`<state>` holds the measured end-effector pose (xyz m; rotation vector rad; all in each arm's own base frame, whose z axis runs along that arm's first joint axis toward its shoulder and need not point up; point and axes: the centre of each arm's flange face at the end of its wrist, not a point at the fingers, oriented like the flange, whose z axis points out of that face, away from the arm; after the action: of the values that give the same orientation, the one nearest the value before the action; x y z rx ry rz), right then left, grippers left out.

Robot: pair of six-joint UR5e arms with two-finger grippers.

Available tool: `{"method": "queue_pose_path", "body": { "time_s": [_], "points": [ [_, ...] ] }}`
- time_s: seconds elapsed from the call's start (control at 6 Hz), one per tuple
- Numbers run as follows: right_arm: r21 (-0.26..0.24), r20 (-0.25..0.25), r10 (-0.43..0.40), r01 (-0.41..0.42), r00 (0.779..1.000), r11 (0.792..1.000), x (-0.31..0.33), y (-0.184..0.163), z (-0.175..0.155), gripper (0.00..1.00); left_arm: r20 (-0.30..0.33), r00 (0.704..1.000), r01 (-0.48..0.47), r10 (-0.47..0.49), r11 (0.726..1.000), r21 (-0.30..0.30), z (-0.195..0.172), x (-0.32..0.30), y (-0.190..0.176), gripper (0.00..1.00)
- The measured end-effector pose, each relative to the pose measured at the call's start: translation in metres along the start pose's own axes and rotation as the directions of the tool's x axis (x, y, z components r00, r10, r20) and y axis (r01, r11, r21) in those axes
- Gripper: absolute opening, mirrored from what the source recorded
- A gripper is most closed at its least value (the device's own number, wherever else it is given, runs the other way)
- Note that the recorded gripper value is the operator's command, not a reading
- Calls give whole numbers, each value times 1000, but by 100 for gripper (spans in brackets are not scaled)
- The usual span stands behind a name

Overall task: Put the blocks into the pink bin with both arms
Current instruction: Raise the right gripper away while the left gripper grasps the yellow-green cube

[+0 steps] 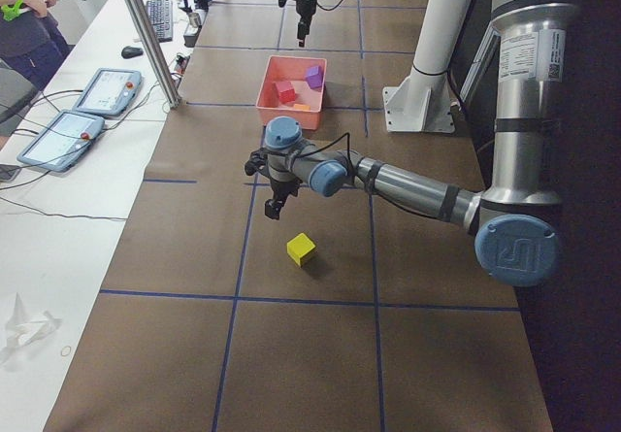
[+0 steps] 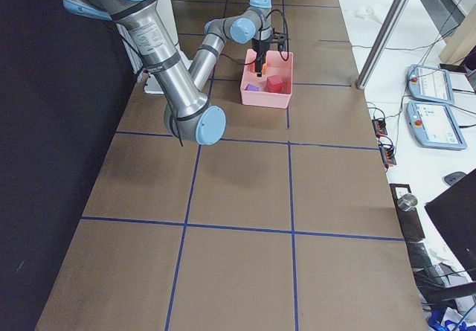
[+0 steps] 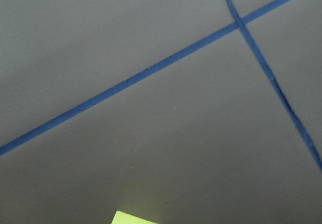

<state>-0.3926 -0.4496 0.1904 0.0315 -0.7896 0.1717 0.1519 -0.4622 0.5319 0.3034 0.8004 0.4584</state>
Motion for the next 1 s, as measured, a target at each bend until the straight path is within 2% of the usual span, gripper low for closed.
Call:
{"method": "queue_pose_path", "body": {
  "time_s": [0.33, 0.5, 1.0],
  "points": [
    [1, 0, -76, 76, 997, 997, 42, -5, -12, 100, 3, 999, -49, 49, 997, 58, 34, -35, 48, 100],
    [-2, 0, -97, 97, 995, 995, 56, -5, -14, 100, 4, 998, -59, 59, 996, 65, 43, -42, 58, 100],
    [-9, -10, -104, 104, 995, 995, 69, -4, -10, 100, -17, 997, -77, 78, 997, 29, 65, -35, 66, 100]
  ]
}}
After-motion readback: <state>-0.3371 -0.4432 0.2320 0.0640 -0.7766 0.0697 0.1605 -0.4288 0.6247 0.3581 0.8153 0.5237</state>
